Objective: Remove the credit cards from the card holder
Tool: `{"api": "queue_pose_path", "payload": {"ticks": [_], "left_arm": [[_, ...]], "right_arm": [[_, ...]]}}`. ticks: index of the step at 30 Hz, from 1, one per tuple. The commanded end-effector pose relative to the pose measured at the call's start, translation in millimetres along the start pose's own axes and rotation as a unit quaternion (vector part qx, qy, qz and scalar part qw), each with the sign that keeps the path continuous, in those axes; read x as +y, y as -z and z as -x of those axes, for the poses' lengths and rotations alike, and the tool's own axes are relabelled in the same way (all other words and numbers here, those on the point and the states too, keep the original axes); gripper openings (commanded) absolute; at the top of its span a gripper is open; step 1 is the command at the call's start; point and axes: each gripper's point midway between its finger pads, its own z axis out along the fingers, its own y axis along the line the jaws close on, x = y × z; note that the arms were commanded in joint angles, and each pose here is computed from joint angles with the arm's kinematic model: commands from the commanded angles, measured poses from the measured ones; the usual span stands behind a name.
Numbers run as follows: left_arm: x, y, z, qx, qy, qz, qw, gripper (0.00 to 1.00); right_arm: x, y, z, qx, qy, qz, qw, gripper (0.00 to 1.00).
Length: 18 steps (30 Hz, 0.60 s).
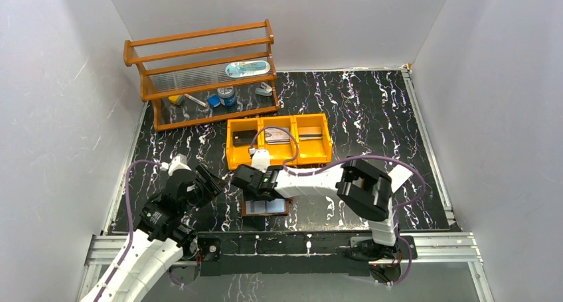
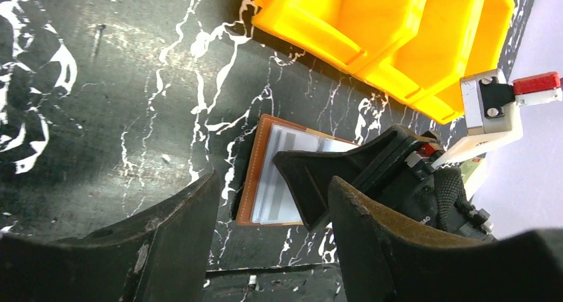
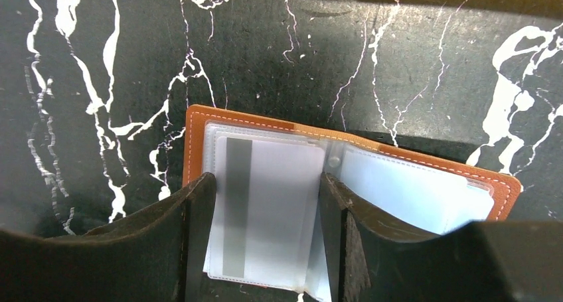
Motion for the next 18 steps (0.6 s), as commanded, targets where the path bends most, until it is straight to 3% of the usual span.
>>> {"api": "queue_pose_path", "payload": {"ticks": [1, 7, 13, 18], "left_arm": [[-15, -3, -9, 0.033, -0.021, -0.030, 0.999, 0.60], [-31, -15, -34, 0.100, -0.050, -0.077, 0.991, 0.61], [-51, -22, -67, 0.187, -0.066, -0.151, 0.968, 0.60], [-38, -32, -86, 0.236, -0.070, -0.128, 0.961, 0.58]], "right_arm": [[-7, -11, -26, 0.064, -0.033, 0.061, 0.996, 0.61], [-12, -9, -27, 0.078, -0.084, 0.111, 0.987, 0.60], [-15, -12, -29, 0.093, -0.115, 0.138, 0.979, 0.60], [-18, -12, -29, 0.096, -0.127, 0.143, 0.977, 0.60]]}}
